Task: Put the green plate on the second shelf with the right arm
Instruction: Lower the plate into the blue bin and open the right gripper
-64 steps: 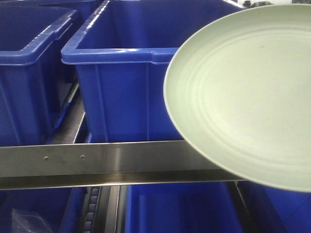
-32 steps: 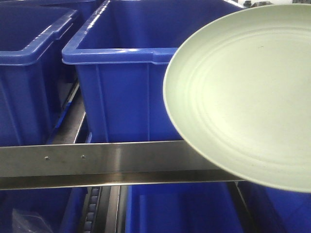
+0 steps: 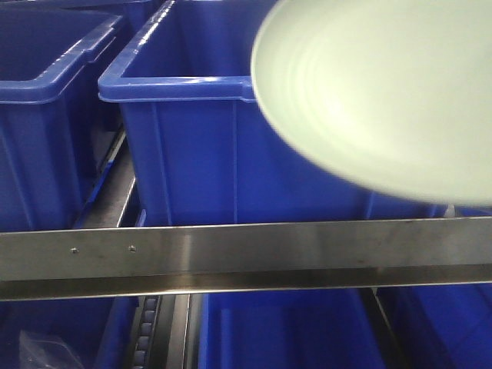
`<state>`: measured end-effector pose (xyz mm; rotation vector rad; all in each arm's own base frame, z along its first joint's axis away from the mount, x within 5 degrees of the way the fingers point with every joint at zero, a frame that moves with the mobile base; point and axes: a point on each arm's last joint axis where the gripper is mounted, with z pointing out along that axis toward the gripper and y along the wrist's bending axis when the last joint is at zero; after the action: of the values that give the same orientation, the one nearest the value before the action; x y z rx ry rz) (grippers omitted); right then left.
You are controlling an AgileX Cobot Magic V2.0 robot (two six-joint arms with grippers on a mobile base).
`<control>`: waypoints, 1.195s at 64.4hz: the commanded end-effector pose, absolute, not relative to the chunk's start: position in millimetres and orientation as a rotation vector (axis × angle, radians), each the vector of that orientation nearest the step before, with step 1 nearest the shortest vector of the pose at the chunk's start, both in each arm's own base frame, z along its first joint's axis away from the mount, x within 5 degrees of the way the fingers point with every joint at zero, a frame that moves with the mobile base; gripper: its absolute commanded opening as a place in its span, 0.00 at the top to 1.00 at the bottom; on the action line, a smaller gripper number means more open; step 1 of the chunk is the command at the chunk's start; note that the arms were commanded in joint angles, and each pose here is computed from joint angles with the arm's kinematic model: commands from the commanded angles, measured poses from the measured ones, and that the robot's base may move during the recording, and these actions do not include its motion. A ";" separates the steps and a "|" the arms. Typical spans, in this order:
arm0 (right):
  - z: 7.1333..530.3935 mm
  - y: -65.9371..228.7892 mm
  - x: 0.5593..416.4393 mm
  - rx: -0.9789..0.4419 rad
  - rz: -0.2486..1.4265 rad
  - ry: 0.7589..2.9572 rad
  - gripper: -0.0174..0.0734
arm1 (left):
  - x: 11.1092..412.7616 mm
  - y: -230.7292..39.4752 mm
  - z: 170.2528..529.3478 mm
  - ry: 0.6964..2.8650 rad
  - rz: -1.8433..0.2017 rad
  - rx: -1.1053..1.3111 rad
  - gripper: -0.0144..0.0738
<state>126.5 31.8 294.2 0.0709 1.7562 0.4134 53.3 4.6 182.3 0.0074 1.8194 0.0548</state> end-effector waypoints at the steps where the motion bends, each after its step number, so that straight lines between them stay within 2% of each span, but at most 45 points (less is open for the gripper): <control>1: 334.0 36.2 136.0 0.047 0.460 1.590 0.75 | 54.2 3.4 174.9 1.777 0.042 0.014 0.70; 10: 358.6 43.4 164.0 0.038 0.451 1.593 0.75 | 54.2 3.4 174.9 1.777 0.042 0.014 0.70; 36: 396.8 84.7 290.7 -0.014 0.448 1.625 0.75 | 54.2 3.4 174.9 1.777 0.042 0.014 0.70; 50: 389.0 102.8 334.7 -0.029 0.451 1.659 0.75 | 54.2 3.4 174.9 1.777 0.042 0.014 0.70; 59: 382.1 105.8 340.6 -0.038 0.448 1.674 0.74 | 54.2 3.4 174.9 1.777 0.042 0.014 0.70; 64: 379.7 106.3 342.3 -0.040 0.445 1.681 0.68 | 54.2 3.4 174.9 1.777 0.042 0.014 0.70; 71: 379.9 106.4 342.3 -0.045 0.443 1.677 0.49 | 54.2 3.4 174.9 1.777 0.042 0.014 0.70; 77: 379.4 106.3 342.3 -0.048 0.437 1.683 0.38 | 54.2 3.4 174.9 1.777 0.042 0.014 0.70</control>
<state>350.0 106.2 340.0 -0.0176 1.8605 0.3921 53.3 4.6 182.3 0.0074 1.8194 0.0548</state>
